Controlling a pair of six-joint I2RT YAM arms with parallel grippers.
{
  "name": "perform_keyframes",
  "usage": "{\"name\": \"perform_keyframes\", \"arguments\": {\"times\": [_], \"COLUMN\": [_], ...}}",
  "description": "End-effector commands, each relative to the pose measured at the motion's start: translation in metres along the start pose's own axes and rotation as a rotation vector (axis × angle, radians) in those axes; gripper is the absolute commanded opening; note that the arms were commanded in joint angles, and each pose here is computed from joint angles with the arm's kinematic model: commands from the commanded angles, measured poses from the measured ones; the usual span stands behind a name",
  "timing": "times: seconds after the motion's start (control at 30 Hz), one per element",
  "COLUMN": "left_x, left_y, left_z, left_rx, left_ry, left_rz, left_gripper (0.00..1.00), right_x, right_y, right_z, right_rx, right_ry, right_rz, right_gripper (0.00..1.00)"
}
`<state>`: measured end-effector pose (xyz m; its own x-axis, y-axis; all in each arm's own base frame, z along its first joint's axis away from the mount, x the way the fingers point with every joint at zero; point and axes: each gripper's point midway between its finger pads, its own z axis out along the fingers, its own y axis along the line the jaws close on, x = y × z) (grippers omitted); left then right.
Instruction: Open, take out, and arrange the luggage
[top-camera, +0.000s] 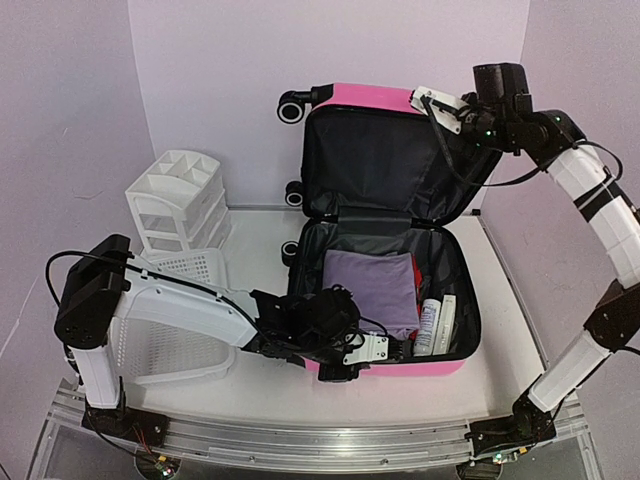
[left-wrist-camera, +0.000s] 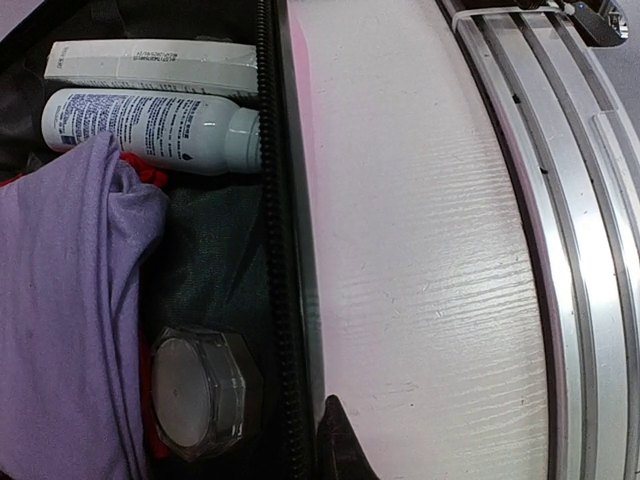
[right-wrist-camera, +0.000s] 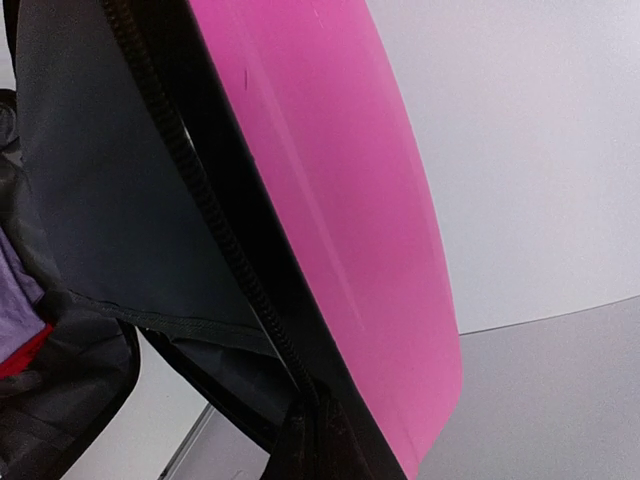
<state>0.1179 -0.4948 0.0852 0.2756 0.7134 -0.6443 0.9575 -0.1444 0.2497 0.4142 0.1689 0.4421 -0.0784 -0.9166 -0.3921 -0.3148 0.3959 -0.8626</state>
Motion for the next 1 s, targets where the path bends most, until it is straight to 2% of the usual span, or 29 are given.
{"name": "perform_keyframes", "arguments": {"times": [0.0,0.1,0.27,0.37,0.53,0.63,0.7,0.83,0.97], "left_x": [0.067,0.092,0.095,0.096,0.083,0.077,0.073,0.045,-0.007], "left_y": [-0.041,-0.005,0.061,0.078,0.067,0.043,0.042,0.029,0.016], "left_z": [0.017,0.019,0.004,0.005,0.017,0.026,0.034,0.057,0.073], "left_rx": [0.066,-0.063,-0.179,-0.207,-0.164,-0.148,-0.163,-0.129,-0.121], "left_ry": [0.222,0.326,0.307,0.321,0.290,0.241,0.224,0.154,0.045], "left_rz": [0.098,0.160,0.144,0.237,0.354,0.508,0.565,0.611,0.669], "left_gripper": [0.00,0.00,0.00,0.00,0.00,0.00,0.00,0.00,0.00], "right_x": [0.028,0.035,0.045,0.047,0.041,0.043,0.048,0.061,0.069], "right_y": [0.037,0.022,0.001,-0.005,-0.004,-0.016,-0.027,-0.043,-0.053], "right_z": [-0.001,-0.009,-0.016,-0.012,-0.001,0.002,0.001,-0.003,-0.008], "right_rx": [-0.123,-0.067,0.012,0.022,0.007,0.049,0.087,0.150,0.183], "right_ry": [0.087,0.119,0.173,0.178,0.167,0.202,0.230,0.287,0.315], "right_rz": [0.006,0.040,0.052,0.070,0.066,0.069,0.085,0.113,0.127], "right_gripper": [0.00,0.00,0.00,0.00,0.00,0.00,0.00,0.00,0.00]}}
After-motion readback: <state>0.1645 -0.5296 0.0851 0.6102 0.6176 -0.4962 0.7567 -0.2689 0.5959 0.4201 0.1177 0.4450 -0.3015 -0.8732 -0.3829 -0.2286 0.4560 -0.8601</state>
